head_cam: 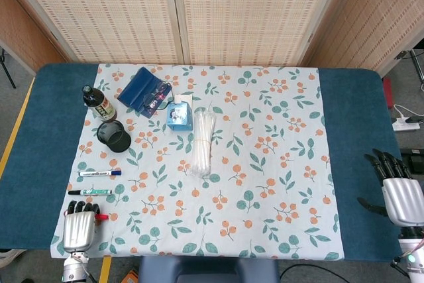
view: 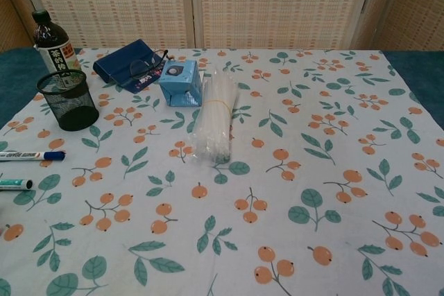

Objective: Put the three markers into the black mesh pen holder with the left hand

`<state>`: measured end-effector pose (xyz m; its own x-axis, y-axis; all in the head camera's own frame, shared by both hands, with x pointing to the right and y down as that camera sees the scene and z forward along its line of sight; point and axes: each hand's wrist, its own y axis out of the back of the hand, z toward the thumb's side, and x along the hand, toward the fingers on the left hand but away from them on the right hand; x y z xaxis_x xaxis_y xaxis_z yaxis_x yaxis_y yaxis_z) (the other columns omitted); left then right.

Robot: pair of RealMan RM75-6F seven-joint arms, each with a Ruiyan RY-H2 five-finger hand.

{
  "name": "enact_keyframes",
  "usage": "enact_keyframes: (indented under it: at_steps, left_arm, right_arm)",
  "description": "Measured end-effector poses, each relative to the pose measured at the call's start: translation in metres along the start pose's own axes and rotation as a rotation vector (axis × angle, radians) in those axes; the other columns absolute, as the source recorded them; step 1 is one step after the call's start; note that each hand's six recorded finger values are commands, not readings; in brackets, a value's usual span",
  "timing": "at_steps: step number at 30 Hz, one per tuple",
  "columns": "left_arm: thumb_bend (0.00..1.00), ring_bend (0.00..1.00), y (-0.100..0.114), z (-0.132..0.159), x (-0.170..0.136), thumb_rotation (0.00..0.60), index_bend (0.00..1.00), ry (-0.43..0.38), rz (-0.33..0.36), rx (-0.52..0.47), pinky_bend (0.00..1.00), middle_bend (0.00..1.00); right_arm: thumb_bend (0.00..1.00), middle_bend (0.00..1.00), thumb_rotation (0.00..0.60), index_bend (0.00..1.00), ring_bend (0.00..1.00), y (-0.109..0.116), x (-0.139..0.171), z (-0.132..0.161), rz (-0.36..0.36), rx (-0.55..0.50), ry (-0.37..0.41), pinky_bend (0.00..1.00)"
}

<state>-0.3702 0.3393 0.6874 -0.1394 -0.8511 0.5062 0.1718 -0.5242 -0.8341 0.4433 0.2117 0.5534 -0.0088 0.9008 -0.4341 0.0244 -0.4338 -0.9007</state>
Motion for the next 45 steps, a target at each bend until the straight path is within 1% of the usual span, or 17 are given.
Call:
enact_keyframes:
  at_steps: [4, 7, 10, 13, 14, 16, 17, 19, 20, 23, 26, 28, 29, 32, 35, 39, 45]
  left_arm:
    - [0.43, 0.29, 0.017, 0.0, -0.001, 0.6, 0.54, -0.012, 0.029, -0.024, 0.23, 0.6]
    - [0.43, 0.29, 0.038, -0.001, 0.0, 0.6, 0.54, -0.027, 0.046, -0.076, 0.24, 0.61]
    - [0.43, 0.29, 0.069, -0.001, 0.006, 0.6, 0.55, -0.049, 0.055, -0.176, 0.25, 0.61]
    - [0.43, 0.29, 0.107, -0.002, 0.019, 0.6, 0.55, -0.095, 0.04, -0.331, 0.25, 0.61]
    - [0.43, 0.29, 0.12, 0.0, 0.025, 0.6, 0.55, -0.121, 0.021, -0.408, 0.25, 0.62]
    - [0.43, 0.29, 0.136, 0.004, 0.036, 0.6, 0.56, -0.163, -0.019, -0.526, 0.25, 0.62]
    - [0.43, 0.29, 0.143, 0.006, 0.044, 0.6, 0.56, -0.19, -0.052, -0.599, 0.25, 0.63]
    - [0.43, 0.29, 0.151, 0.009, 0.057, 0.6, 0.57, -0.226, -0.106, -0.701, 0.25, 0.63]
    - [0.43, 0.29, 0.155, 0.011, 0.066, 0.6, 0.57, -0.247, -0.144, -0.767, 0.25, 0.64]
    - [0.43, 0.29, 0.165, 0.018, 0.092, 0.6, 0.58, -0.29, -0.24, -0.921, 0.25, 0.64]
    - [0.43, 0.29, 0.174, 0.029, 0.121, 0.6, 0.58, -0.321, -0.327, -1.033, 0.25, 0.64]
    - [0.43, 0.29, 0.18, 0.032, 0.14, 0.6, 0.58, -0.325, -0.354, -1.07, 0.25, 0.65]
    - [0.43, 0.29, 0.184, 0.031, 0.153, 0.6, 0.58, -0.323, -0.355, -1.082, 0.25, 0.65]
    - [0.43, 0.29, 0.194, 0.027, 0.183, 0.6, 0.59, -0.313, -0.335, -1.104, 0.25, 0.65]
    - [0.43, 0.29, 0.2, 0.026, 0.205, 0.6, 0.59, -0.299, -0.324, -1.138, 0.25, 0.65]
    - [0.43, 0.29, 0.199, 0.026, 0.221, 0.6, 0.6, -0.284, -0.337, -1.169, 0.25, 0.65]
    - [0.43, 0.28, 0.189, 0.024, 0.231, 0.6, 0.6, -0.269, -0.352, -1.177, 0.24, 0.65]
  right_arm:
    - [0.0, 0.06, 0.6, 0.16, 0.08, 0.002, 0.0, -0.001, -0.006, -0.004, -0.001, 0.15]
    - [0.0, 0.06, 0.6, 0.16, 0.08, 0.003, 0.001, -0.002, -0.009, -0.007, -0.002, 0.15]
    - [0.0, 0.06, 0.6, 0.16, 0.08, 0.004, 0.001, -0.002, -0.012, -0.018, -0.002, 0.15]
    - [0.0, 0.06, 0.6, 0.15, 0.08, 0.007, 0.002, -0.002, -0.019, -0.034, 0.001, 0.15]
    - [0.0, 0.06, 0.6, 0.15, 0.08, 0.008, 0.003, -0.001, -0.022, -0.04, 0.005, 0.15]
    - [0.0, 0.06, 0.6, 0.15, 0.08, 0.01, 0.004, 0.0, -0.028, -0.043, 0.012, 0.15]
    - [0.0, 0.06, 0.6, 0.15, 0.08, 0.011, 0.004, 0.001, -0.031, -0.046, 0.015, 0.15]
    - [0.0, 0.06, 0.6, 0.15, 0.08, 0.012, 0.005, 0.002, -0.032, -0.047, 0.019, 0.15]
    - [0.0, 0.06, 0.6, 0.15, 0.08, 0.012, 0.005, 0.002, -0.032, -0.045, 0.021, 0.15]
    - [0.0, 0.06, 0.6, 0.15, 0.08, 0.011, 0.006, 0.003, -0.03, -0.038, 0.024, 0.15]
    - [0.0, 0.06, 0.6, 0.15, 0.08, 0.011, 0.006, 0.005, -0.028, -0.035, 0.026, 0.15]
    - [0.0, 0.06, 0.6, 0.15, 0.08, 0.011, 0.006, 0.005, -0.03, -0.032, 0.027, 0.15]
    - [0.0, 0.06, 0.6, 0.15, 0.08, 0.012, 0.006, 0.005, -0.032, -0.032, 0.027, 0.15]
    - [0.0, 0.06, 0.6, 0.15, 0.08, 0.012, 0.007, 0.005, -0.034, -0.028, 0.025, 0.15]
    - [0.0, 0.06, 0.6, 0.15, 0.08, 0.012, 0.008, 0.004, -0.032, -0.025, 0.023, 0.15]
    - [0.0, 0.06, 0.6, 0.15, 0.08, 0.012, 0.008, 0.005, -0.03, -0.02, 0.024, 0.15]
    - [0.0, 0.06, 0.6, 0.15, 0.08, 0.013, 0.008, 0.003, -0.033, -0.017, 0.014, 0.15]
